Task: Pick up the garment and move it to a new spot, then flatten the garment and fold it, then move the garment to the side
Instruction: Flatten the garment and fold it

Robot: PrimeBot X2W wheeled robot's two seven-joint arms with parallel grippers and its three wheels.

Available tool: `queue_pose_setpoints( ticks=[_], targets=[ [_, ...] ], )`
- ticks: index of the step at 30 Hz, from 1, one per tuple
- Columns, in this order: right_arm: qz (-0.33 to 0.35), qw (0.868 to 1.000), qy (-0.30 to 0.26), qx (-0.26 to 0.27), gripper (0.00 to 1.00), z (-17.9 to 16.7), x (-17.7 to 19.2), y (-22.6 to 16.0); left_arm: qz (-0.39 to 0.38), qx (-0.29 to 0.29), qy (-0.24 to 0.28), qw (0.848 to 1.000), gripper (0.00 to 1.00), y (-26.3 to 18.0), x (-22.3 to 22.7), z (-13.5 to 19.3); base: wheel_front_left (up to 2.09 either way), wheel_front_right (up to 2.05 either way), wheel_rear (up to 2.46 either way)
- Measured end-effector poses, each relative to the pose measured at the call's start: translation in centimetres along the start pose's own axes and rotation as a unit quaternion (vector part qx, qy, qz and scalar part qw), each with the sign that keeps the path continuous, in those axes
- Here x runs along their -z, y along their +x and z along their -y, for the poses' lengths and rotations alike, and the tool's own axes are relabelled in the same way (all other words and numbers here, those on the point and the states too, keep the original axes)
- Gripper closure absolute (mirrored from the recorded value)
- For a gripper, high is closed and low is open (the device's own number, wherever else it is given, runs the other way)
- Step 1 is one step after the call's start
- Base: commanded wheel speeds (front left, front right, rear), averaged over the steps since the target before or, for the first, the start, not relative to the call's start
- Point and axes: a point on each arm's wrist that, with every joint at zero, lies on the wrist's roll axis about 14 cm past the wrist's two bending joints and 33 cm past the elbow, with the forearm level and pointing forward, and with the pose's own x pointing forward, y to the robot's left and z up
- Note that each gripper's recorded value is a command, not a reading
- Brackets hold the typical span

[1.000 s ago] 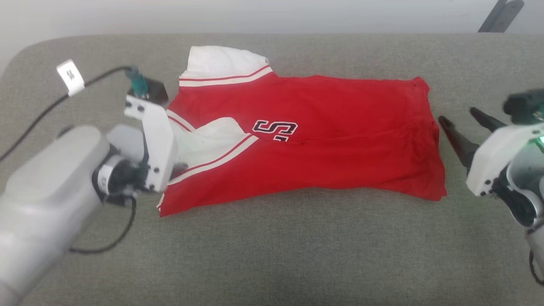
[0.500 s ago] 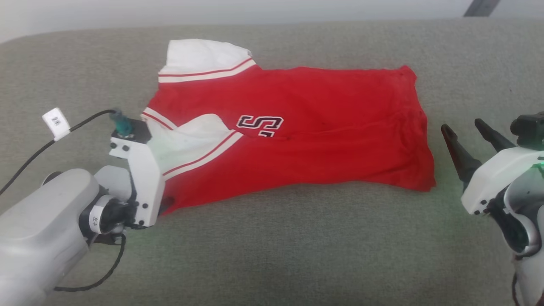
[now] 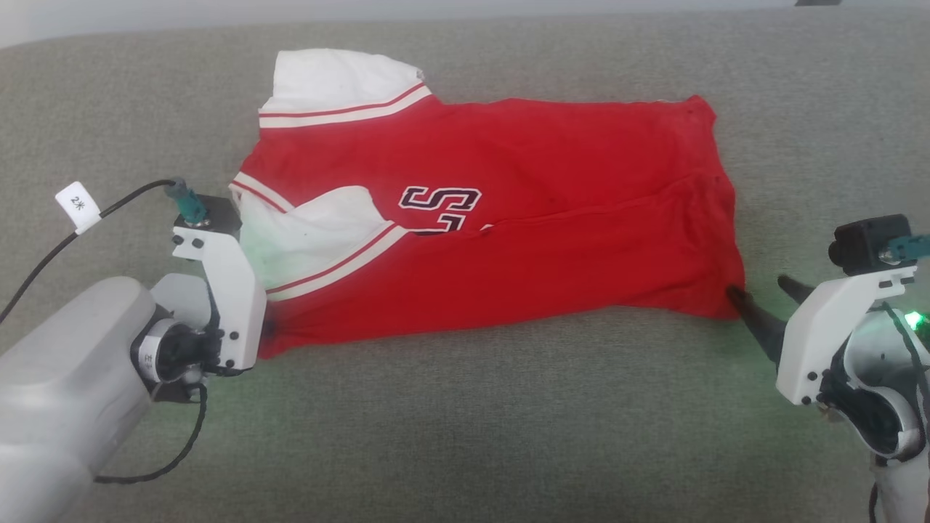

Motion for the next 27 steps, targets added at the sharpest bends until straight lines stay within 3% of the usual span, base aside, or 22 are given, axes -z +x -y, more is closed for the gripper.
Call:
queue_pose_setpoints(
  ticks=[12, 14, 27],
  targets=[
    [-0.140, 0.990, 0.003, -0.019, 0.00, -1.0, 2.9, 3.2, 0.007, 0.017, -0.008, 1.000, 1.00, 0.9, -0.3, -0.1, 0.00, 0.00, 0.00],
    [-0.160, 0.987, -0.011, -0.015, 1.00, -0.9, 3.2, 3.7, 0.009, 0.018, -0.010, 1.000, 1.00, 1.0, -0.4, -0.2, 0.00, 0.00, 0.00],
    [-0.166, 0.985, -0.047, -0.024, 1.00, -1.1, 1.8, 4.0, 0.020, 0.006, -0.021, 1.000, 1.00, -0.4, -0.5, -1.1, 0.00, 0.00, 0.00]
  ],
)
